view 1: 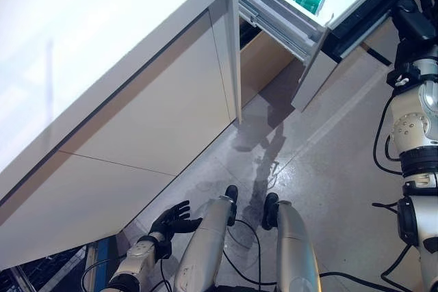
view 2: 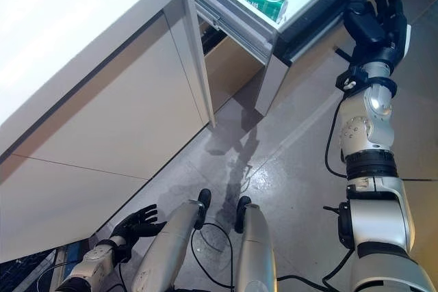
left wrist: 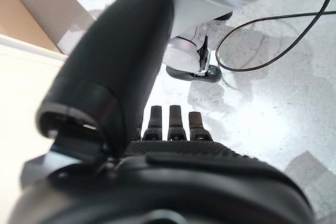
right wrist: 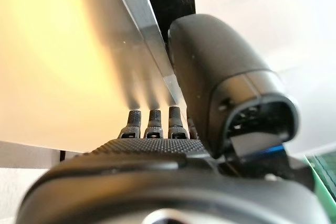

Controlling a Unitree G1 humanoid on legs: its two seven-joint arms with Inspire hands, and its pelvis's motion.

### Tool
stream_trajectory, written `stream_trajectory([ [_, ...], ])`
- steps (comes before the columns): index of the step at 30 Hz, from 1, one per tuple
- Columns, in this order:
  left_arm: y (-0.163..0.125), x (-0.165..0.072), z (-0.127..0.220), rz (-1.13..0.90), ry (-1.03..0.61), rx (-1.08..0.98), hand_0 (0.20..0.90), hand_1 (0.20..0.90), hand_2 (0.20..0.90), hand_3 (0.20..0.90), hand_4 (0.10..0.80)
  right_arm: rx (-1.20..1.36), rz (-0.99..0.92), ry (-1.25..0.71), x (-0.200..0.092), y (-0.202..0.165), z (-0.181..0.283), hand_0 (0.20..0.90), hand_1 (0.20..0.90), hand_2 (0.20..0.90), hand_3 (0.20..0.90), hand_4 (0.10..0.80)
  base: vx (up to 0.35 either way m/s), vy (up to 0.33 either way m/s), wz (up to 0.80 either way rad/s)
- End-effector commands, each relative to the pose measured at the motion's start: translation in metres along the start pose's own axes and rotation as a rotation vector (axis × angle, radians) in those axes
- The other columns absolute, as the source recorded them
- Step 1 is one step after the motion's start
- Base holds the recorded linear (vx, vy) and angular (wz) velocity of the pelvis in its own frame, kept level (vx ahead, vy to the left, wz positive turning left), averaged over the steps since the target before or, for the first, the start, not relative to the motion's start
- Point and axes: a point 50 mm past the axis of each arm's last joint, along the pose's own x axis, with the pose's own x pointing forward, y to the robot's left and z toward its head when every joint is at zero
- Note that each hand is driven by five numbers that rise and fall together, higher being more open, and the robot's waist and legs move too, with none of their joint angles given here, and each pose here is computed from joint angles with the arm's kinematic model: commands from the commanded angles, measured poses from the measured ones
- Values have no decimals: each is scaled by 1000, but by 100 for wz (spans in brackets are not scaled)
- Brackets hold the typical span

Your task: Put drinks into fridge and close the fridge

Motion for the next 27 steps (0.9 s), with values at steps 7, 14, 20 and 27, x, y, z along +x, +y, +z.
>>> stream_trajectory([
  [7, 19, -15, -12, 5, 23, 68, 900, 900, 900, 900, 800, -96, 443, -152, 11, 100, 49, 900, 900, 900, 900, 800, 71, 29, 19],
  [14, 29, -22, -26, 12, 80, 101, 900, 900, 900, 900, 800, -109, 418, -137, 14, 101, 46, 900, 900, 900, 900, 800, 97, 2, 29],
  [20, 36, -27, -35, 21, 111, 127, 900, 900, 900, 900, 800, -120, 319, -161, 18, 88, 50, 900, 900, 900, 900, 800, 22, -22, 19],
  [27, 43, -32, -42, 35, 149, 155, 900, 900, 900, 900, 800, -147, 170, -200, 18, 64, 51, 900, 900, 900, 900, 800, 17, -83, 0],
])
